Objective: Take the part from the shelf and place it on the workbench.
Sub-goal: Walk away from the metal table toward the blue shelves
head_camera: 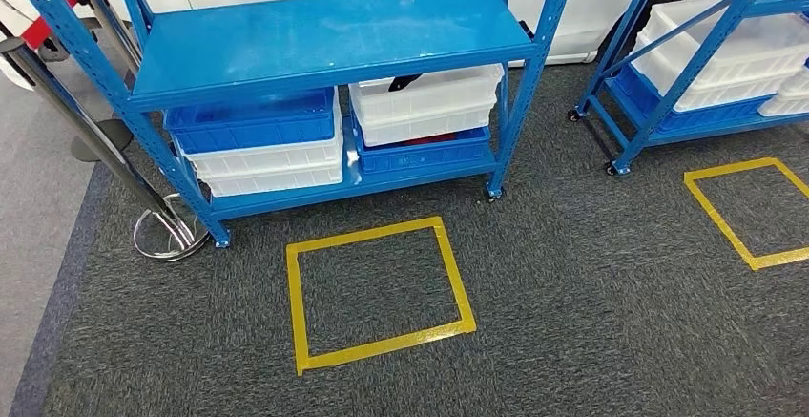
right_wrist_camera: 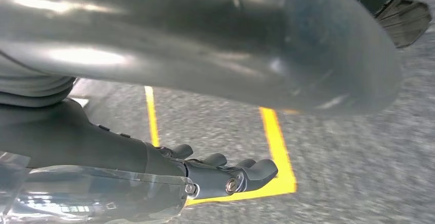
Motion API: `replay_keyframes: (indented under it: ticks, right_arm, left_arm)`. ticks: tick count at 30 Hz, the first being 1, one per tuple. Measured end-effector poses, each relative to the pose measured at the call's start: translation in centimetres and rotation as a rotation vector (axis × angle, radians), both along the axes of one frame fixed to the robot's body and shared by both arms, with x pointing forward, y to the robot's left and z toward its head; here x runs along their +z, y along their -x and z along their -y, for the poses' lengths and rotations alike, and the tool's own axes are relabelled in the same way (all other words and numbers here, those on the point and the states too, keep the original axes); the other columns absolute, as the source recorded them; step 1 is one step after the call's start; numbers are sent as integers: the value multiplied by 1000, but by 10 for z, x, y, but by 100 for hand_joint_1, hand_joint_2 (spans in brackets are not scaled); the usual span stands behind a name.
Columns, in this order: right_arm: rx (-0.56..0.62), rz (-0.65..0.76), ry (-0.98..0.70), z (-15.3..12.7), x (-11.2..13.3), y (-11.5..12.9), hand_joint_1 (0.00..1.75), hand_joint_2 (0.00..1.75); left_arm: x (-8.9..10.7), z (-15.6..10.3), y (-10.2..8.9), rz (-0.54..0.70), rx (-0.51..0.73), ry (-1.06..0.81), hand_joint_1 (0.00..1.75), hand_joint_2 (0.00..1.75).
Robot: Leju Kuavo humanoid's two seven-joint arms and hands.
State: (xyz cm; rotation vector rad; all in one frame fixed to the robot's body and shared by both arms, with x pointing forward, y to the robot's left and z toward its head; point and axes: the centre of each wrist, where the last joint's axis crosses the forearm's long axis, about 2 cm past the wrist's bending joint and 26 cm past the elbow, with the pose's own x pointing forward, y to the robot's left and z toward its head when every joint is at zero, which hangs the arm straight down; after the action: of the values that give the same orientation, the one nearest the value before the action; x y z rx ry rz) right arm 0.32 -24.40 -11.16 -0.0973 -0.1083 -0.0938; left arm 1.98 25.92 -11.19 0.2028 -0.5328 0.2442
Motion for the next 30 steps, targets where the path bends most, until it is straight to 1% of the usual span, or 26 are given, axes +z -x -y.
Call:
replay_keyframes:
  ticks: [9,17,24,30]
  right_arm:
    - [0,0,-3,0,0,0,0,0]
    - [0,-7,-8,-1,0,2,0,0]
    - [4,3,-9,-1,0,-3,0,0]
    - [5,-7,-8,0,0,2,0,0]
  left_arm:
    - [0,0,-3,3,0,-1,0,0]
    - [0,-1,2,-12,1,-1,0,0]
    - [0,0,-1,-7,1,0,0,0]
    - [0,1,1,-11,1,2,0,0]
